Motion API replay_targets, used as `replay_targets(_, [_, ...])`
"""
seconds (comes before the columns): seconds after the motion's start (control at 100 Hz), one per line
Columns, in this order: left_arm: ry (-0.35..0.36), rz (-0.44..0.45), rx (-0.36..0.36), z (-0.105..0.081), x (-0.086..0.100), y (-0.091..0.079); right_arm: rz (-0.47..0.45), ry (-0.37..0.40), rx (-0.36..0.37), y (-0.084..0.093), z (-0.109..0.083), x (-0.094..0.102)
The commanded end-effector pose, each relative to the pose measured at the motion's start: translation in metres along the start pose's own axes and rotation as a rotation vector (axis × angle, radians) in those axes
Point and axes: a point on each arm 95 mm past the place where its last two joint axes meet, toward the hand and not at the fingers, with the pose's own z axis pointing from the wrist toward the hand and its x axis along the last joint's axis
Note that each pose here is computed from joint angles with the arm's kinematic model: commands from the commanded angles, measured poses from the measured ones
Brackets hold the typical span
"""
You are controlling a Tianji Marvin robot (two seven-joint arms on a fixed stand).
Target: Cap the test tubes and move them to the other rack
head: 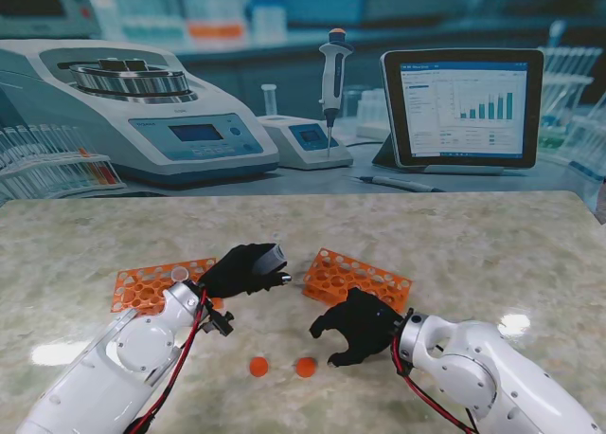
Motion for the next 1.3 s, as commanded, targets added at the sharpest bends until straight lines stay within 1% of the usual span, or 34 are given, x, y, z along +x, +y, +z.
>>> replay_targets(0.0, [0.001, -0.002, -0.007, 0.001, 0.002, 0.000, -0.001, 0.009, 0.017, -0.005, 0.003, 0.004])
replay_targets(0.37, [0.004, -0.006, -0.018, 0.001, 0.003, 0.002, -0.058, 0.042, 0.049, -0.013, 0.020, 0.013])
replay_targets(0.61, [0.011, -0.003, -0.019, 0.000, 0.005, 0.001, -0.086, 0.069, 0.055, -0.020, 0.032, 0.020])
replay_targets(1.04, [0.015, -0.003, -0.023, 0.000, 0.007, 0.002, -0.144, 0.093, 0.060, -0.029, 0.038, 0.029])
replay_targets(1.29, [0.015, -0.004, -0.024, 0.001, 0.007, 0.002, -0.167, 0.090, 0.073, -0.034, 0.042, 0.031])
